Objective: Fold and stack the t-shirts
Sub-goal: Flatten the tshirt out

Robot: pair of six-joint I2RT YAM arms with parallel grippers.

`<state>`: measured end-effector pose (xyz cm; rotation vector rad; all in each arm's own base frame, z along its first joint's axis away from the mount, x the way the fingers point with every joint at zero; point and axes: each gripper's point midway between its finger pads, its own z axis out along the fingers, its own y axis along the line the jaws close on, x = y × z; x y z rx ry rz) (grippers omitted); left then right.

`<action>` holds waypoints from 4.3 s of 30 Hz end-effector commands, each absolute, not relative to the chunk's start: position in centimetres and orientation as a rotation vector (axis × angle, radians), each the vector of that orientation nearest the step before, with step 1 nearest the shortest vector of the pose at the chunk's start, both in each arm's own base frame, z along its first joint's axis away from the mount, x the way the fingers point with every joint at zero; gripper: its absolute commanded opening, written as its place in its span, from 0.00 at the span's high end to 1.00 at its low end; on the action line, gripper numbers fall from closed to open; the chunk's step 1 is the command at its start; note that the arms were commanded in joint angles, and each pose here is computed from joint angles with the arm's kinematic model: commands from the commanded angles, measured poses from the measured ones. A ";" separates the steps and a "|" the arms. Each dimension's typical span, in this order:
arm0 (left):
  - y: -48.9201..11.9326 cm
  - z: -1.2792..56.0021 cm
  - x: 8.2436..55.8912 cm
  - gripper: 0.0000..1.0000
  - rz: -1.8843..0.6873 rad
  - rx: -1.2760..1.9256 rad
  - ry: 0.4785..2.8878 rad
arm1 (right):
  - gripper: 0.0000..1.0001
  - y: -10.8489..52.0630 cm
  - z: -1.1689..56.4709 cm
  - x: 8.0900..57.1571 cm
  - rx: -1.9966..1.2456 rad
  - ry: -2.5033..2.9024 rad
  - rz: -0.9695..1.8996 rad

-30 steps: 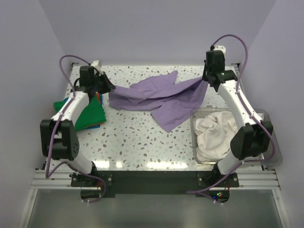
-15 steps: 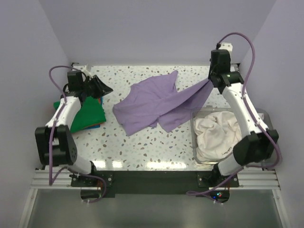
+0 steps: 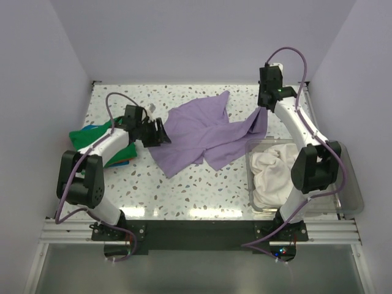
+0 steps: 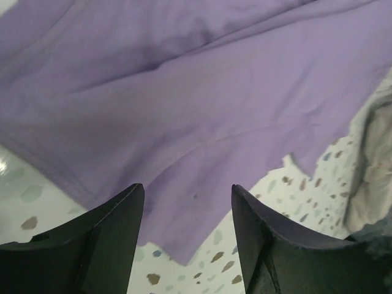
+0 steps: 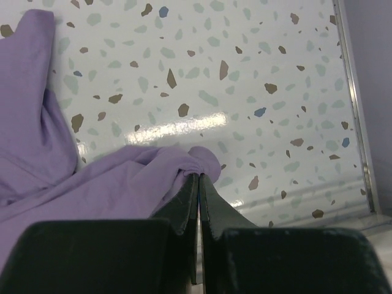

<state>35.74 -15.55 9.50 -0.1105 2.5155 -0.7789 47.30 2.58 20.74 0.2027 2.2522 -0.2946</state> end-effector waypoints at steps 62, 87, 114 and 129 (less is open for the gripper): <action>-22.6 3.4 34.7 0.48 -0.470 0.285 2.617 | 1.00 3.4 20.7 45.3 0.287 2.244 -0.172; -21.5 -0.1 36.5 1.00 -0.277 0.265 2.648 | 1.00 3.8 19.8 45.7 0.269 2.265 -0.154; -24.2 13.8 22.6 0.58 -0.769 0.430 2.751 | 1.00 3.9 17.3 46.5 0.242 2.327 -0.193; -15.3 4.9 32.0 0.40 -0.362 0.115 2.766 | 1.00 3.6 18.4 45.7 0.251 2.307 -0.192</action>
